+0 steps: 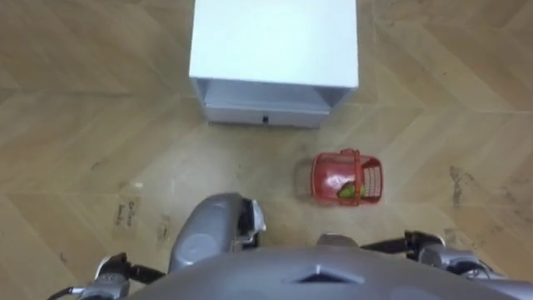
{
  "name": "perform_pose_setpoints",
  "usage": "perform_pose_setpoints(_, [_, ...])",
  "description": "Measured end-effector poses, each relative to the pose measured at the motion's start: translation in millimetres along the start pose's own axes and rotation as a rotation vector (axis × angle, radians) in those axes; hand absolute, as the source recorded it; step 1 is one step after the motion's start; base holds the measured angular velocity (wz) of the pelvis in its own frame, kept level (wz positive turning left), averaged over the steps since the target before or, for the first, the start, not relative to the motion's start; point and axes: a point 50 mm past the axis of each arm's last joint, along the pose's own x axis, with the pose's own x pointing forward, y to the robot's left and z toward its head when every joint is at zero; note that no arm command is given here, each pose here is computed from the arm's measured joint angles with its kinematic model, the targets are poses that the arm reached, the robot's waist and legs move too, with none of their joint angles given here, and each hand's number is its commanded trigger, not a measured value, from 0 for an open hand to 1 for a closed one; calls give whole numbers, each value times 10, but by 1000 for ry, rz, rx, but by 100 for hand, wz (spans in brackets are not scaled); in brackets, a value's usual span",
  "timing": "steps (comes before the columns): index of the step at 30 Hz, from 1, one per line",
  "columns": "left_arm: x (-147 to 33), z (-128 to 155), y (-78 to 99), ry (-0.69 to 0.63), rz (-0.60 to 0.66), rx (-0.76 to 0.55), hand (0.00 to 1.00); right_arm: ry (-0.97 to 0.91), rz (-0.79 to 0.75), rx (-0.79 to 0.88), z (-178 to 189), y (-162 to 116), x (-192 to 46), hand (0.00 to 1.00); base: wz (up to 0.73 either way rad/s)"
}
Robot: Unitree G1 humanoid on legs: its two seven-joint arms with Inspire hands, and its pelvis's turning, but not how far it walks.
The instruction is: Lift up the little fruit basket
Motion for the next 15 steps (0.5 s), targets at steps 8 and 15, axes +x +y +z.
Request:
perform_pose_setpoints(8, [15,404,174,-108,77,-22,0,28,41,92,-139,60,3,0,17])
perform_pose_setpoints(15, [-2,535,93,-175,106,-11,0,-53,-7,137,21,22,3,0,15])
